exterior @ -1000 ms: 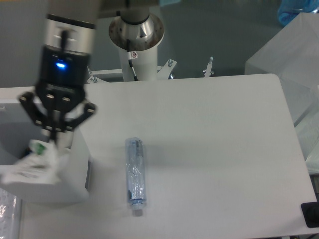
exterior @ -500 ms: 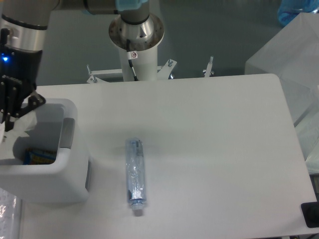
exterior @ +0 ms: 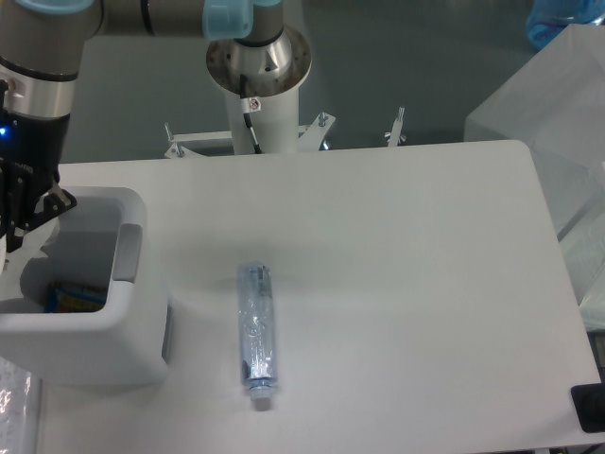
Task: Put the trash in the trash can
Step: 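Open the gripper to drop the bag into the bin, then move the open gripper back over the clear water bottle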
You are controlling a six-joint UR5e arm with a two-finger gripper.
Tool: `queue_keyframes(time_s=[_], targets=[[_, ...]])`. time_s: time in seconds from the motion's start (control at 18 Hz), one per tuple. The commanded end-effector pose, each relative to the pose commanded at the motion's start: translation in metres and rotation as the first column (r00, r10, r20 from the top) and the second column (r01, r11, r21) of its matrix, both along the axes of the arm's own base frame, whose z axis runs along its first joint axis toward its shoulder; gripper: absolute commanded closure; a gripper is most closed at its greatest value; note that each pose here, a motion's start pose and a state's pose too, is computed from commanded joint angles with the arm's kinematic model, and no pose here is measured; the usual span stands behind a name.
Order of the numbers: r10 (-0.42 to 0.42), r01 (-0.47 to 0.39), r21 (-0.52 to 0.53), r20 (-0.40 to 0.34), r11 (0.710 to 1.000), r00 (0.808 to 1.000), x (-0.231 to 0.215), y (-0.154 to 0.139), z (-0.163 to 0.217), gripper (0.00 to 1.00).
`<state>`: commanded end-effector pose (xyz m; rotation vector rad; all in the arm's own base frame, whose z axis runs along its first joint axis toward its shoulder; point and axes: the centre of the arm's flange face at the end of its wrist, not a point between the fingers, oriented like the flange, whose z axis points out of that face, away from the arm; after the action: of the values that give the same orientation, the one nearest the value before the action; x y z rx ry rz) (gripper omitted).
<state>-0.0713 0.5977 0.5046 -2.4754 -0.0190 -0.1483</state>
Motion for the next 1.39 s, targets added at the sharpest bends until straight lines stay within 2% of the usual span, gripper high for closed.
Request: queue_keyframes(time_s=[0.22,0.39,0.56,0.67,0.78,0.83,0.94,1.06,1.28,1.39], targets=[[0.003,-0.003,0.014,-0.005,1.000,1.000,-0.001,-0.001,0.008,0.09],[0.014,-0.013,0.021,-0.008,1.000,1.000,-0.007,-0.001,0.012,0.07],[0.076,-0.076,0.036,-0.010,0.996,0.997,-0.039,-0.011,0.022,0.04],[0.170,-0.170,0.045,-0.007,0.984,0.985,-0.089,-0.025,0.028,0.01],[0.251,-0.250,0.044,0.003,0.967,0.968,-0.134,-0.040,0.027,0.00],[0.312,-0.313,0.041,0.022,0.949,0.950,-0.158,-0.050,0.027,0.00],[0.437,-0.441,0.032,0.089,0.897,0.895,-0.198,-0.066,0.027,0.00],[0.504,-0.510,0.035,0.106,0.860,0.857,-0.237,-0.077,0.019,0.00],[0.563,-0.566,-0.004,0.117,0.824,0.818,-0.300,-0.073,-0.025,0.00],[0.575,-0.575,-0.036,0.117,0.817,0.810,-0.325,-0.063,-0.049,0.00]])
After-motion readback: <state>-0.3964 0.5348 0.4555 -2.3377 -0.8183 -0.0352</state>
